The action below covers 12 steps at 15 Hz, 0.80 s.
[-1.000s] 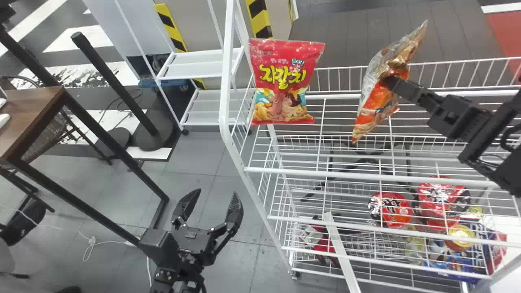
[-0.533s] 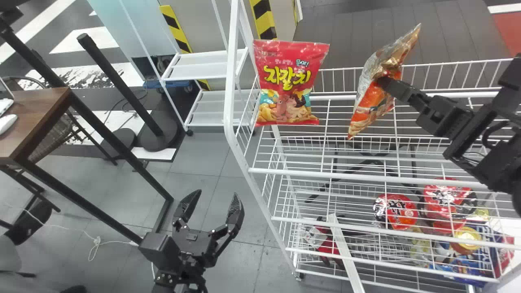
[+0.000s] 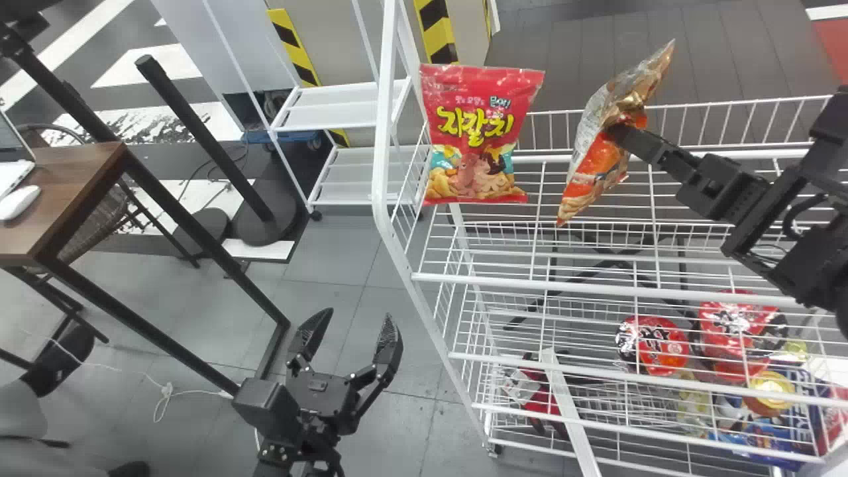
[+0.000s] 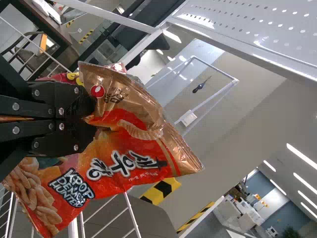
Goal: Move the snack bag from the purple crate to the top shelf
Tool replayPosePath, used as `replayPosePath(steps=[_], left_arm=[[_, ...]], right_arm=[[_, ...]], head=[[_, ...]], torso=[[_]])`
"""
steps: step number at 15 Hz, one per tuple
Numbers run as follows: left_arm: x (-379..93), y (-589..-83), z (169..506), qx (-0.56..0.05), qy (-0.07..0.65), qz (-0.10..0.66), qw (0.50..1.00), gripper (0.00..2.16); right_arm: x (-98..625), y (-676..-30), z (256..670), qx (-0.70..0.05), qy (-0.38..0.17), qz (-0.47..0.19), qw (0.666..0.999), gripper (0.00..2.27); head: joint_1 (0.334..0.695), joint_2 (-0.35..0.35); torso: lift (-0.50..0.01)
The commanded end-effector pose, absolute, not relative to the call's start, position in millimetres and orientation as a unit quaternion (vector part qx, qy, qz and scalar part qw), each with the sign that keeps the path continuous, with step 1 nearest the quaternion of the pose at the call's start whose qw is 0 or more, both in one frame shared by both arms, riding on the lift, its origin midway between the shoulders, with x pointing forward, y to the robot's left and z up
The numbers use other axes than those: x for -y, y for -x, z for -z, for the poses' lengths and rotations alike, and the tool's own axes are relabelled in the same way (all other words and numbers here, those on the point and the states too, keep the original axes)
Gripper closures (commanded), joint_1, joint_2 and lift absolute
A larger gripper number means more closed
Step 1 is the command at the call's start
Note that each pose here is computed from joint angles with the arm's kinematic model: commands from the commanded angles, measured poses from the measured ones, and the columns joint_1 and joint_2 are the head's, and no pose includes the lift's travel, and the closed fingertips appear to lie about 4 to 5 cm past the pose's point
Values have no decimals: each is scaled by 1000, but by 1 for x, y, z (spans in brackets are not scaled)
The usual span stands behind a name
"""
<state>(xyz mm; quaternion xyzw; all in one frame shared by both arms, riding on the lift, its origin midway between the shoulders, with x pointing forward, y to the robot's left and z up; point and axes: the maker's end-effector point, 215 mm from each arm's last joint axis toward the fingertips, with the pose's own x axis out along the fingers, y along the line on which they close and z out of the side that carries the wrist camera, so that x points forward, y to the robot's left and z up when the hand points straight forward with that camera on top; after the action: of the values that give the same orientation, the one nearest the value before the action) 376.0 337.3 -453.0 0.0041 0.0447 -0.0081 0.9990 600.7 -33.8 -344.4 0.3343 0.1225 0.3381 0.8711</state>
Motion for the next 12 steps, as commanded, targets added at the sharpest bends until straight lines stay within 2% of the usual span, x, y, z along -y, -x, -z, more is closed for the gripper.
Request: replayPosePath(steps=[1,2,3,12], left_arm=[[-338,-375,454,-45,-5,7,999,134],[-339,-375,453,-45,-4,6,999,134],[-339,-375,453,-45,-4,6,999,134],[-341,-376,453,-44,-4,5,999,134]], right_arm=[[35,-604,348,-127,-331,-330,875,211],[35,-606,349,-128,-329,-329,876,90],[36,-607,349,-129,-328,-328,876,73],[36,-613,343,-125,-333,-332,874,66]], head=[[695,334],[695,331],[695,330],[695,329]], torso=[[0],[0],[0],[0]])
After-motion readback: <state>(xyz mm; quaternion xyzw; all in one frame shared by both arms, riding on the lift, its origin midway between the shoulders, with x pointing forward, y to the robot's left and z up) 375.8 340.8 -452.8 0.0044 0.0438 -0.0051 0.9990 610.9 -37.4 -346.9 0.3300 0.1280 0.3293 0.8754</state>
